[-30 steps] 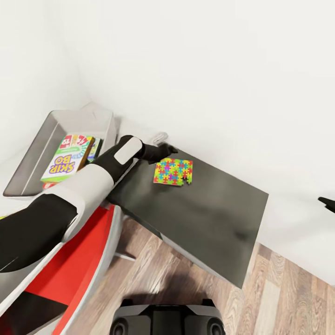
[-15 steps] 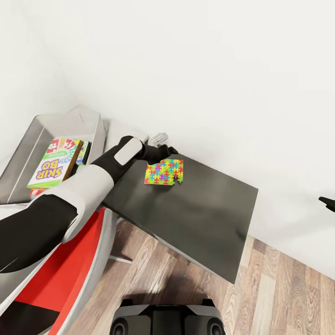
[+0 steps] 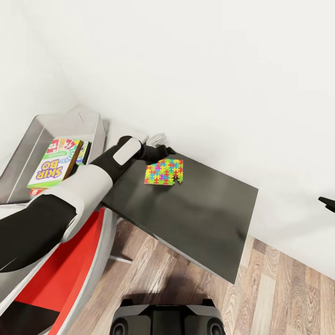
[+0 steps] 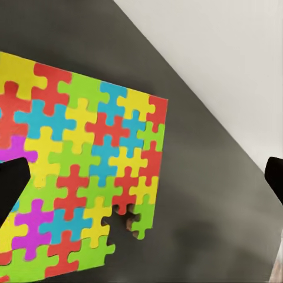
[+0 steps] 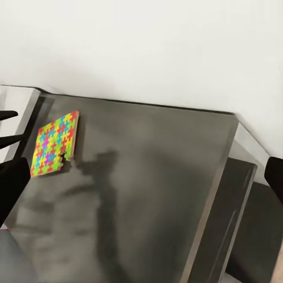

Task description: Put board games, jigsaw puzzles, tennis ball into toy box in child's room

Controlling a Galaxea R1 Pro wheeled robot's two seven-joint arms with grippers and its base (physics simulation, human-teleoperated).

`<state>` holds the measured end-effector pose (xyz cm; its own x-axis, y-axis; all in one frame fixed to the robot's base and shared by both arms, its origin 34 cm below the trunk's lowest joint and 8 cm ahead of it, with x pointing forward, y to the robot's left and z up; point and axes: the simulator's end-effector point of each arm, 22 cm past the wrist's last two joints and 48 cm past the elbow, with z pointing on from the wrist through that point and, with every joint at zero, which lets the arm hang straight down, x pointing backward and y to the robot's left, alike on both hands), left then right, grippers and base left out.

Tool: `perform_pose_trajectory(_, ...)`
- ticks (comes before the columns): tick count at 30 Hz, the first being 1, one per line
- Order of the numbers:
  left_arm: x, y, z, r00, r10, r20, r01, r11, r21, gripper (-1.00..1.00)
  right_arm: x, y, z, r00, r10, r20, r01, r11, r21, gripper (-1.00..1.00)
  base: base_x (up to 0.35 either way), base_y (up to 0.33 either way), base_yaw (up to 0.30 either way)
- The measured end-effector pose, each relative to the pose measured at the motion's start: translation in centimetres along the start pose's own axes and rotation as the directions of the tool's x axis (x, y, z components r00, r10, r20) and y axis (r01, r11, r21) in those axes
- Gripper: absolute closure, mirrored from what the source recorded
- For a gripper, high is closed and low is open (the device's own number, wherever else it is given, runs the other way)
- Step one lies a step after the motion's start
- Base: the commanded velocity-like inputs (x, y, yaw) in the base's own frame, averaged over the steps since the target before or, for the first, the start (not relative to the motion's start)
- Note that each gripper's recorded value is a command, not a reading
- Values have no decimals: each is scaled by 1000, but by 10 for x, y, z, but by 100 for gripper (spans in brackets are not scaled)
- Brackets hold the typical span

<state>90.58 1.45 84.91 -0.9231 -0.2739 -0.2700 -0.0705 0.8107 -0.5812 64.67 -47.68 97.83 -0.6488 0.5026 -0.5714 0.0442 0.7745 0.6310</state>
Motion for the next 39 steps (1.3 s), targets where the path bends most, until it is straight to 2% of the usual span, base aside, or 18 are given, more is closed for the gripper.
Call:
perform_pose_trajectory(5, -6, 27, -4, 1000, -1, 10, 2, 996, -94, -100, 0, 0, 0, 1000, 0, 0, 0, 1000, -1, -100, 0, 0, 0)
perform_pose_trajectory(6, -6, 27, -5, 1000, -2, 10, 3, 996, -94, -100, 0, 0, 0, 1000, 0, 0, 0, 1000, -1, -100, 0, 0, 0)
perform_pose_trajectory(9, -9, 46, -8, 1000, -6, 15, 8, 988, -157, -100, 0, 0, 0, 1000, 0, 0, 0, 1000, -1, -100, 0, 0, 0)
perform_pose_trajectory(15, -12, 67, -12, 1000, -12, 23, 17, 975, -220, -100, 0, 1, 0, 1000, 0, 1, 0, 1000, -2, -100, 0, 0, 0)
perform_pose_trajectory(39, 4, 87, -8, 999, -32, 7, 33, 969, -246, -100, 0, 0, 0, 1000, 0, 0, 0, 1000, -1, -100, 0, 0, -25)
